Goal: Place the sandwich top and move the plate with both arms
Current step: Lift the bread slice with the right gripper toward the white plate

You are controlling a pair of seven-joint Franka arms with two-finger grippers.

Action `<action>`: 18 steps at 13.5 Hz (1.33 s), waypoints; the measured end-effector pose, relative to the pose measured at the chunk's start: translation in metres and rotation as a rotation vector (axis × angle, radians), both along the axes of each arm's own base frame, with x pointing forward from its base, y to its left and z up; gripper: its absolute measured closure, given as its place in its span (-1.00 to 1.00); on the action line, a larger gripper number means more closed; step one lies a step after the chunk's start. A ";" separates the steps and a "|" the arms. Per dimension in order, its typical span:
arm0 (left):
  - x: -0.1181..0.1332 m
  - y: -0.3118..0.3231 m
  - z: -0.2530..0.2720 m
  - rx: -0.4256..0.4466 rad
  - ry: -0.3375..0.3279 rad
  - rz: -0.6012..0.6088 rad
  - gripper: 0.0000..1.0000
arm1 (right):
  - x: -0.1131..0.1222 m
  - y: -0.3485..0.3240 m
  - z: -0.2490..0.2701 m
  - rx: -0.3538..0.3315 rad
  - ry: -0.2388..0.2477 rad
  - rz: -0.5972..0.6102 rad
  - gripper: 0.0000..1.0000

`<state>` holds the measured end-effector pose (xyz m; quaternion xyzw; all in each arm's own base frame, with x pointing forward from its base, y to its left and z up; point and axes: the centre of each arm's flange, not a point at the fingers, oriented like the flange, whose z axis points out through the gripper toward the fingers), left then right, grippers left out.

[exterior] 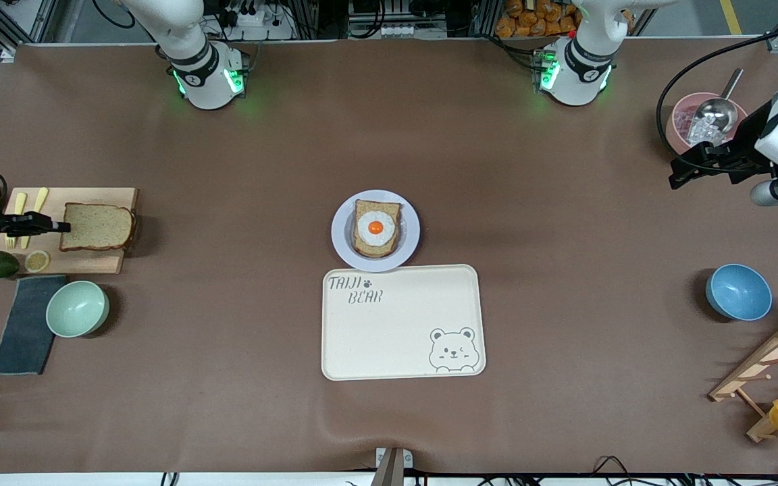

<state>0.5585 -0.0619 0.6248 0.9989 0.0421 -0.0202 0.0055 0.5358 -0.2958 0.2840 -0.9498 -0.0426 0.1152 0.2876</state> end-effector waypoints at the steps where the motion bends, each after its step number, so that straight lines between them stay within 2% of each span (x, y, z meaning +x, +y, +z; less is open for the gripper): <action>1: 0.000 0.000 0.000 0.000 0.000 0.000 -1.00 | 0.004 0.010 0.003 0.011 0.009 0.000 0.92; 5: 0.000 0.000 0.000 0.000 0.001 0.000 -1.00 | 0.023 0.050 0.007 0.036 0.012 0.023 0.92; 11: 0.002 0.001 -0.005 0.000 0.008 0.002 -1.00 | 0.056 0.140 0.019 0.035 0.057 0.024 0.92; 18: 0.003 0.004 -0.008 0.000 0.015 0.007 -1.00 | 0.068 0.225 0.022 0.086 0.101 0.028 0.92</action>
